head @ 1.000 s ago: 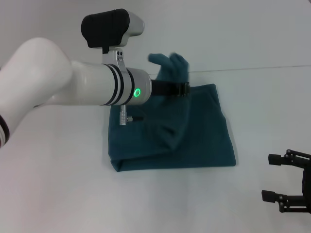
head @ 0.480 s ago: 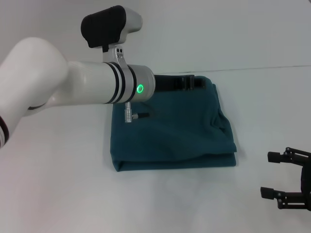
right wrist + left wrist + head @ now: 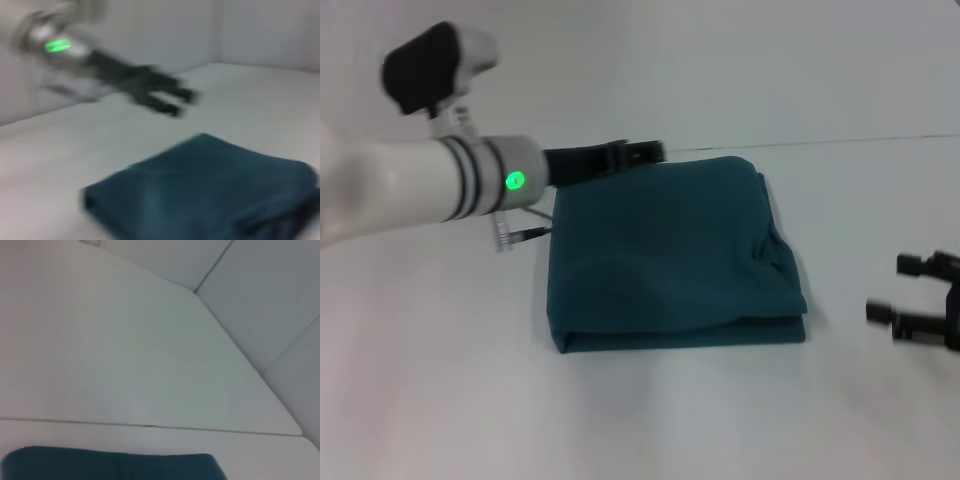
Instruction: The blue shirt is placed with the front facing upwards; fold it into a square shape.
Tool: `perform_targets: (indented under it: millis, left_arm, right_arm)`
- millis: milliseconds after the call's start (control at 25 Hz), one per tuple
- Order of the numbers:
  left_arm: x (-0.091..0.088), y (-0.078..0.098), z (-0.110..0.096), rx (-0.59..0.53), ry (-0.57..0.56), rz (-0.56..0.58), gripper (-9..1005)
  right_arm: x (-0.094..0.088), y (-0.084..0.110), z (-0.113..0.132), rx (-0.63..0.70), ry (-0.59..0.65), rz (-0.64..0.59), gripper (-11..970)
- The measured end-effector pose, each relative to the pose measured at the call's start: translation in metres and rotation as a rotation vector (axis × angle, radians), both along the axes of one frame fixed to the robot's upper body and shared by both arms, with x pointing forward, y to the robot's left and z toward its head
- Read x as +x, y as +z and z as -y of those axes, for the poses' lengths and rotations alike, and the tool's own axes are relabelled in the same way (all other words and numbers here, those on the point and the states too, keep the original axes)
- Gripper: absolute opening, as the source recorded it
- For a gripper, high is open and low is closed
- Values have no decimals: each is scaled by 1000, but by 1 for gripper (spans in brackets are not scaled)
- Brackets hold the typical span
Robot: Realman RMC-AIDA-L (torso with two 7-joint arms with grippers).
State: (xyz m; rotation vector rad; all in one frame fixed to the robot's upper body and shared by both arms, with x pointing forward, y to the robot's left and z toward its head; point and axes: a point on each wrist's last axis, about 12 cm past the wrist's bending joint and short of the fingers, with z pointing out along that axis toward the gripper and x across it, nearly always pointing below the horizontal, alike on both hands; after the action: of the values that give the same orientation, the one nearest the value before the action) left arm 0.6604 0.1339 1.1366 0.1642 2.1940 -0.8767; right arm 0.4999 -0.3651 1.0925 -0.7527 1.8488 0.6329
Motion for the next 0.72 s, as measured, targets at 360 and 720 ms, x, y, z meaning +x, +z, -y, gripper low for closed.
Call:
perform_targets:
  millis: [360,720]
  left_arm:
    - [-4,-21,-38,15,13,-83,878]
    - [-8,-38,-51,90,27,-149,876]
  right_arm:
    - [41,10,-6,-47,-144,-87,912]
    - [46,12,-10,-41,-130,-89,912]
